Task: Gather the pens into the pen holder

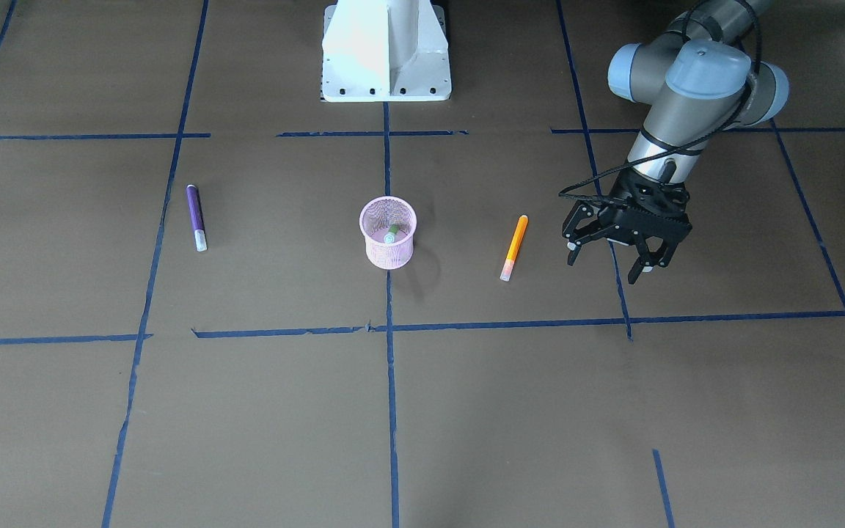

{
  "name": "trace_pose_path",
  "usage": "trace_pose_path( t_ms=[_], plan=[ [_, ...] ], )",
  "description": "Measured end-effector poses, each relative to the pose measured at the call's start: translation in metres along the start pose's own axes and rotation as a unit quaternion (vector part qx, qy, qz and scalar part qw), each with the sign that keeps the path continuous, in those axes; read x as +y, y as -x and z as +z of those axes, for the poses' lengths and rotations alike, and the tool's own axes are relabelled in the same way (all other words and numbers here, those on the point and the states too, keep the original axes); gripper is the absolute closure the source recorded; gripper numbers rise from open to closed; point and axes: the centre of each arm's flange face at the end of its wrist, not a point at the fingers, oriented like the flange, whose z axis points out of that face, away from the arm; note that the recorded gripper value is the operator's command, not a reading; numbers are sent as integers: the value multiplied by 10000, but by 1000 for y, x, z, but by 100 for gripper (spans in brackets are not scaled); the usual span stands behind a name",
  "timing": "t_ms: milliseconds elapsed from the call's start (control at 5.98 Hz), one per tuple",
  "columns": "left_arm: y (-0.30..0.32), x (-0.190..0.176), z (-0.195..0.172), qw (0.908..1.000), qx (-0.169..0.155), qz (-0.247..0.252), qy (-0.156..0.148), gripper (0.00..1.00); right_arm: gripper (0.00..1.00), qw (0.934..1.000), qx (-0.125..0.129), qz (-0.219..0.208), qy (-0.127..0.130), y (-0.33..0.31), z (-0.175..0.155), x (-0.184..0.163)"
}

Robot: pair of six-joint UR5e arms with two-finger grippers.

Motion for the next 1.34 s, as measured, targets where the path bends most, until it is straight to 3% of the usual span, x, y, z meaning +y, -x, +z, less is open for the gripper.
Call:
trace_pose_path(
  t_ms=[167, 335, 669, 837, 1004, 1339],
  plan=[
    [4, 4, -1, 10000, -16, -3, 7, 0, 49, 10000, 0, 0, -2, 0, 0, 0],
    [6, 7, -2, 10000, -26, -5, 11, 0, 54, 10000, 0, -3, 2, 0, 0, 0],
    [10, 11, -3, 10000, -44, -11, 29, 0, 54, 10000, 0, -20, 11, 1, 1, -1],
    [10, 12, -3, 10000, -46, -12, 33, 0, 71, 10000, 0, -31, 16, 3, 2, -1],
    [11, 12, -3, 10000, -51, -13, 35, 0, 95, 10000, -1, -33, 16, 3, 1, -2],
    [11, 12, -3, 10000, -56, -14, 38, 0, 100, 10000, -23, -68, 12, 4, 2, -1]
  ],
)
